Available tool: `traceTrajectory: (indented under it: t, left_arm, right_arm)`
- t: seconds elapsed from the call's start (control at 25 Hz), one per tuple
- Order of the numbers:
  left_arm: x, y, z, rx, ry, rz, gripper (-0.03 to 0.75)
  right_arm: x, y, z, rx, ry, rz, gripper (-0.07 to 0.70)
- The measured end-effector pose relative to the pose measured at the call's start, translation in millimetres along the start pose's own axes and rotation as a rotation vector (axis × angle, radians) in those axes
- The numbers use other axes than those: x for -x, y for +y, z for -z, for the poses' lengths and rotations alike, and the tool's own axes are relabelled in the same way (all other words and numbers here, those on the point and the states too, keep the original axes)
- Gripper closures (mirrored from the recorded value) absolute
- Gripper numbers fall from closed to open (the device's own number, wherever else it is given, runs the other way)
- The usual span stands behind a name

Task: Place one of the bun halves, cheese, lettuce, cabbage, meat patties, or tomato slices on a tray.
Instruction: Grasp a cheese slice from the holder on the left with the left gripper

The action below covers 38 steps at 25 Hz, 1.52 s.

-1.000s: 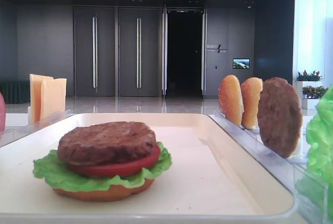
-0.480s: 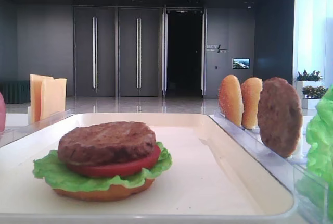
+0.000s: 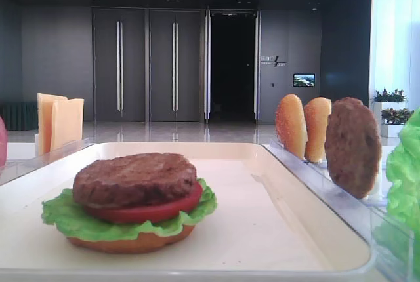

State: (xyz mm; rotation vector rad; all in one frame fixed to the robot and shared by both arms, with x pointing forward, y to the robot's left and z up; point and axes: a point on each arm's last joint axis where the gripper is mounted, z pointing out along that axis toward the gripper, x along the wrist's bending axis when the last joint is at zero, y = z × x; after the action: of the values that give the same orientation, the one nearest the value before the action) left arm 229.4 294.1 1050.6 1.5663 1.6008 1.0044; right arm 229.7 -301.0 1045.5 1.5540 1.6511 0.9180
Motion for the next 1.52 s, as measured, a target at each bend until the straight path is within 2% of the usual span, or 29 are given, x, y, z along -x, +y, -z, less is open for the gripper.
traceTrajectory:
  t: [0.12, 0.24, 0.36, 0.48, 0.56, 0.84, 1.08, 1.52]
  left_arm:
    - [-0.7, 10.2, 6.1, 0.019, 0.003, 0.017, 0.513]
    - [-1.8, 20.5, 5.3, -0.004, 0.003, 0.031, 0.47]
    - [-3.4, 33.0, -1.6, -0.055, -0.001, 0.045, 0.458]
    - [-6.0, 47.7, -12.6, -0.126, 0.003, 0.1, 0.457]
    - [-7.4, 58.4, -23.2, -0.175, -0.001, 0.116, 0.455]
    - [-14.0, 102.1, -76.9, -0.373, -0.015, 0.141, 0.454]
    - [-21.5, 141.8, -138.2, -0.521, -0.02, 0.152, 0.454]
    - [-33.4, 205.7, -251.5, -0.622, -0.036, 0.167, 0.454]
  right_arm:
    - [0.0, 0.0, 0.0, 0.0, 0.0, 0.0, 0.262]
    - [0.0, 0.0, 0.0, 0.0, 0.0, 0.0, 0.262]
    - [0.0, 0.0, 0.0, 0.0, 0.0, 0.0, 0.262]
    - [0.0, 0.0, 0.0, 0.0, 0.0, 0.0, 0.262]
    - [0.0, 0.1, 0.0, 0.001, 0.0, 0.0, 0.262]
    - [0.0, 0.1, 0.0, 0.001, 0.0, 0.0, 0.262]
    - [0.0, 0.1, 0.0, 0.001, 0.0, 0.0, 0.262]
    - [0.0, 0.1, 0.0, 0.001, 0.0, 0.0, 0.262]
